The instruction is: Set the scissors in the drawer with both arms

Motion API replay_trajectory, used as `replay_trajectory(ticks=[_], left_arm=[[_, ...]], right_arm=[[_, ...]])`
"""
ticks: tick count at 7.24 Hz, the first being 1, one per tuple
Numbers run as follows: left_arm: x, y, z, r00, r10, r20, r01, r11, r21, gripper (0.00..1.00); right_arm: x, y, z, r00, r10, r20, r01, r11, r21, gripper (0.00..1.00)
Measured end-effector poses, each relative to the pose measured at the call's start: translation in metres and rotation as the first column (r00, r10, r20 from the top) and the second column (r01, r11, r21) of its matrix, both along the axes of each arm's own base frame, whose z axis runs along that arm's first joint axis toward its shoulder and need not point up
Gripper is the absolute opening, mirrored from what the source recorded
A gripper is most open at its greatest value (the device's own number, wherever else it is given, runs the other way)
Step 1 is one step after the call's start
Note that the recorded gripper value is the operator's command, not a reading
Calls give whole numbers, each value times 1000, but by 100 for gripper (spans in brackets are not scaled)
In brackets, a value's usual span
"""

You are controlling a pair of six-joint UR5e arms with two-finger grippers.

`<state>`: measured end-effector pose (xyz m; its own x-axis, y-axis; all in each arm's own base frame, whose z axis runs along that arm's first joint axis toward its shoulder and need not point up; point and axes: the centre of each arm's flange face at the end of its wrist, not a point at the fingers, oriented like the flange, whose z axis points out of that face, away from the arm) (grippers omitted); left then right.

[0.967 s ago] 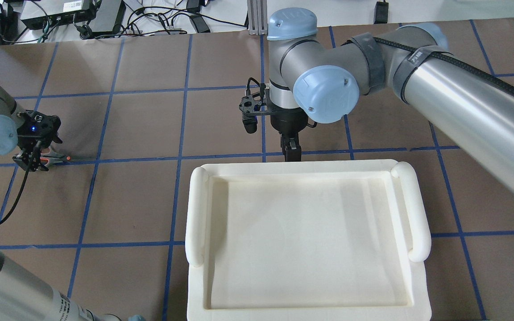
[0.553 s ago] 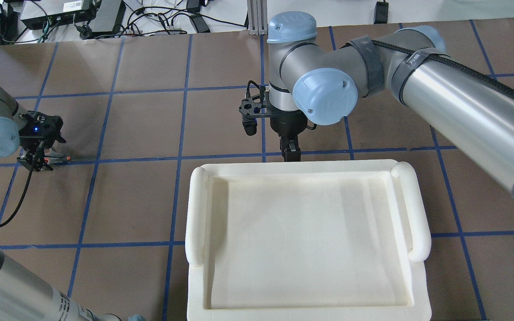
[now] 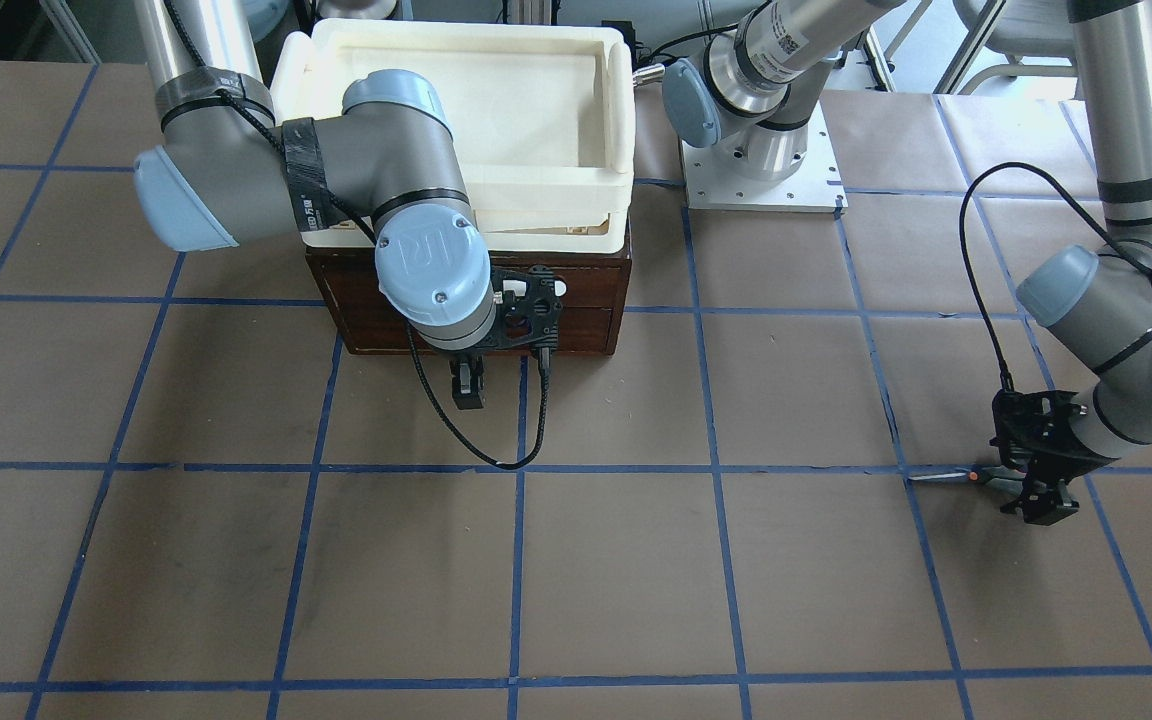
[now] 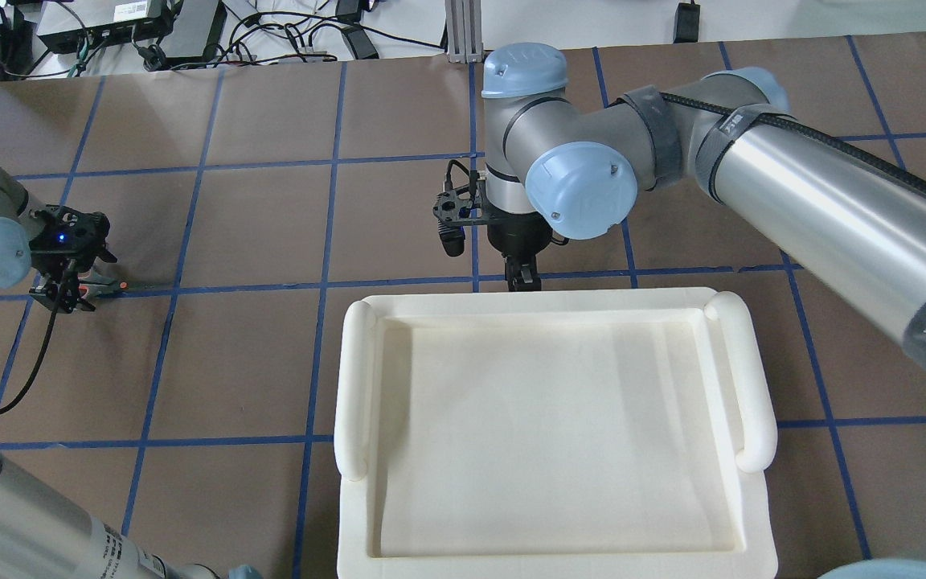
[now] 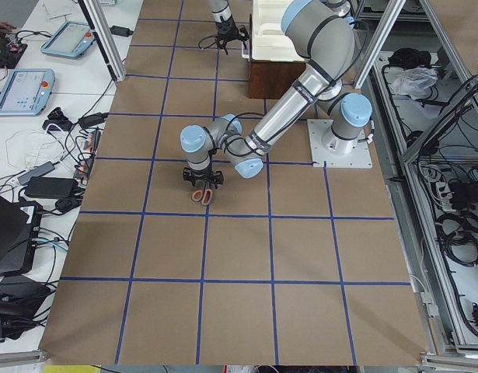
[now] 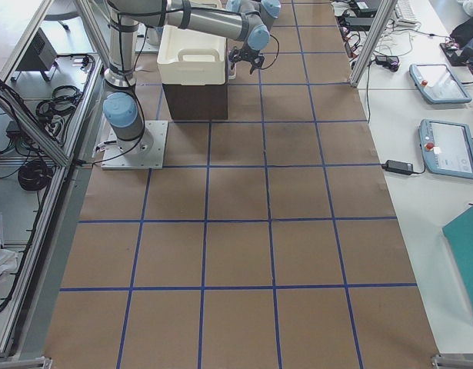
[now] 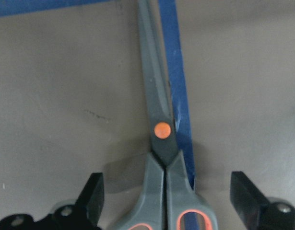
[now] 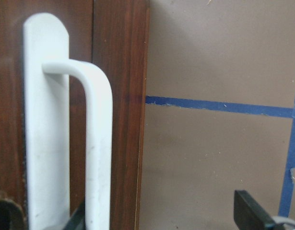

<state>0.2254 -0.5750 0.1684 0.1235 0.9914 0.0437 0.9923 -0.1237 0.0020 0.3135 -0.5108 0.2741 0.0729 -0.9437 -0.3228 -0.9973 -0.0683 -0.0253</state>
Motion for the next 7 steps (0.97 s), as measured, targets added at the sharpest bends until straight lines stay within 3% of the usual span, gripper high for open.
replay_trajectory(ticks=[1, 3, 5, 7], left_arm=[[0, 0, -1, 1000, -5, -4, 5, 1000, -2, 73], [0, 0, -1, 1000, -15, -5, 15, 1000, -4, 58], [1, 0, -1, 1000, -19, -5, 19, 1000, -5, 29], [2, -1, 0, 999, -33, -3, 33, 999, -9, 18]], right_arm=[[0, -2, 0, 1000, -1, 0, 1, 1000, -13, 74], [1, -5, 4, 1000, -15, 3, 15, 999, -49, 70], [3, -6, 8, 999, -54, -2, 54, 996, -65, 70], [5, -11, 14, 998, -63, 9, 64, 993, -104, 65]])
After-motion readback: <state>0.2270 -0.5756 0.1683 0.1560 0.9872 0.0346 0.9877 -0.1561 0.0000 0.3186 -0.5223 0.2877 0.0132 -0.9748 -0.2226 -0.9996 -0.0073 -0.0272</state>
